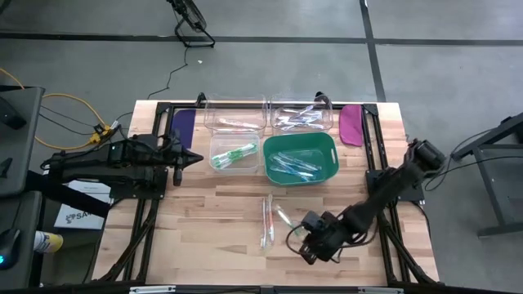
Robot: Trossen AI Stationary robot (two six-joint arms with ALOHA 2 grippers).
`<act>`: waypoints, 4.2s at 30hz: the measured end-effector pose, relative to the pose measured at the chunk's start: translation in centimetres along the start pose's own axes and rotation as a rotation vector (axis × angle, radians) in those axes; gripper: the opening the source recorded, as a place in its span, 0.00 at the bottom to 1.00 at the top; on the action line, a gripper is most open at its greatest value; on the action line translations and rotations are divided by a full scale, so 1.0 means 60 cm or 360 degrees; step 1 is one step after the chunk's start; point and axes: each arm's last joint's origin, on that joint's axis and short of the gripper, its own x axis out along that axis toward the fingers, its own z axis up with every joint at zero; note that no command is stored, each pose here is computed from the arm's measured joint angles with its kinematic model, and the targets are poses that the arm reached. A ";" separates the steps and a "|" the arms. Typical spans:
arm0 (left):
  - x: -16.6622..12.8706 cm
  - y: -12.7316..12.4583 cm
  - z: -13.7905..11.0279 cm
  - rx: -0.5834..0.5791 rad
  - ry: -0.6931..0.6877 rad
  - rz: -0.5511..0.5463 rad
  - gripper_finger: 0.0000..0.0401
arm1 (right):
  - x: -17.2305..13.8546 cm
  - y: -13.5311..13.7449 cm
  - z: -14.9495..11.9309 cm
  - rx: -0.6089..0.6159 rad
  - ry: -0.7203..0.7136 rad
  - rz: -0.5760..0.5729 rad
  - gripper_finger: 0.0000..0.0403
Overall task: Pick & Place Toothbrushes
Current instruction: Put the green toothbrush into the white bin
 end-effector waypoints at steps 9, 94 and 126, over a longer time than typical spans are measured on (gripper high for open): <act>0.034 -0.010 0.020 -0.0031 -0.0069 -0.0174 0.01 | -0.049 0.041 0.071 -0.0258 -0.0761 0.0315 0.01; 0.195 -0.097 0.134 -0.0275 -0.0515 -0.0523 0.11 | -0.089 0.004 0.249 -0.0393 -0.0680 0.0758 0.49; 0.168 0.046 0.173 -0.0115 0.0278 0.0058 0.11 | -0.096 -0.009 0.220 -0.0312 -0.0592 0.0529 0.49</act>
